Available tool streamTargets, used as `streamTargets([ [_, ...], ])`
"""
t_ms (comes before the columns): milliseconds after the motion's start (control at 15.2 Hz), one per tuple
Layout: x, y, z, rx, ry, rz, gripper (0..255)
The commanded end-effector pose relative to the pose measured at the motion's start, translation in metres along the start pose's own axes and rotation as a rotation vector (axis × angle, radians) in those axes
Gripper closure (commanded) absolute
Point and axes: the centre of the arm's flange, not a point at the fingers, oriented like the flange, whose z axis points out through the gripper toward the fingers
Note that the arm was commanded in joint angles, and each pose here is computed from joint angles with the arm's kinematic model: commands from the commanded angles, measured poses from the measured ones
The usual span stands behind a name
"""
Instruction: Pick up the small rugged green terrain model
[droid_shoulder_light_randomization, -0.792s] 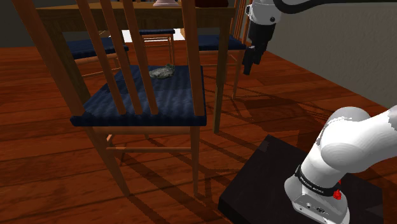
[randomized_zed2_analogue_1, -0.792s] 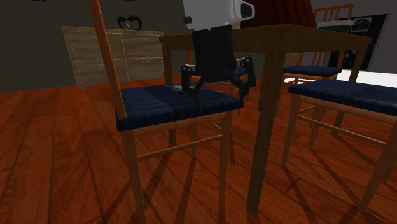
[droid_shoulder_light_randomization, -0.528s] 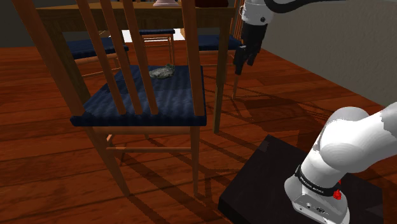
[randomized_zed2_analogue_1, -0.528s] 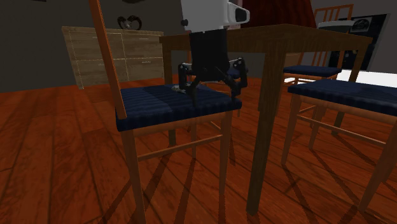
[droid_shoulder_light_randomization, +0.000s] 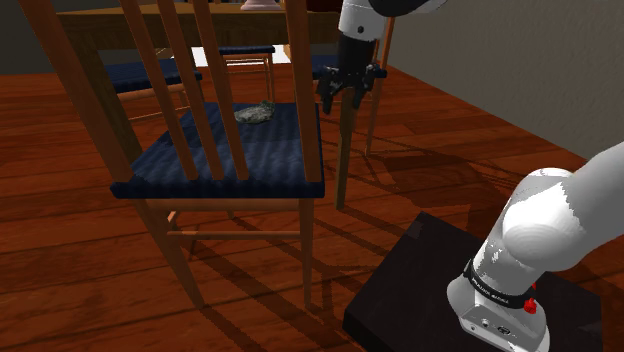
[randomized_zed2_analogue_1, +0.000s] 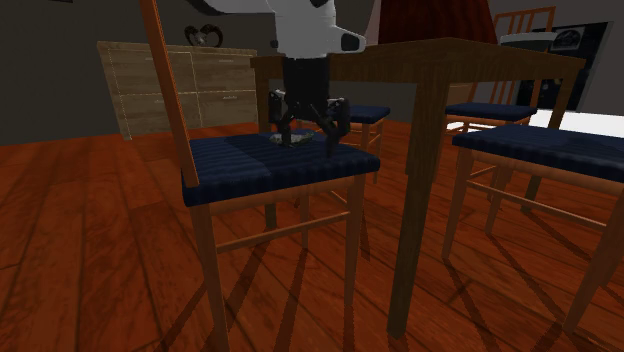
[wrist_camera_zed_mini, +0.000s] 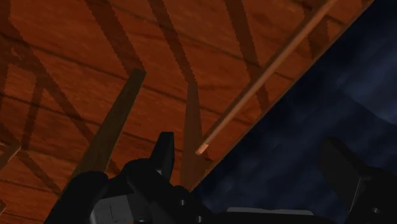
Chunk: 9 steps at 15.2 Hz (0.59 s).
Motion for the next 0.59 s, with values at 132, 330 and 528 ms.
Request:
streamTargets([
  [132, 0.036, -0.023, 0.005, 0.074, 0.019, 0.135, 0],
  [330, 0.065, -0.038, 0.007, 0.128, 0.033, 0.233, 0],
  [528, 0.095, -0.050, 0.008, 0.182, 0.047, 0.331, 0],
])
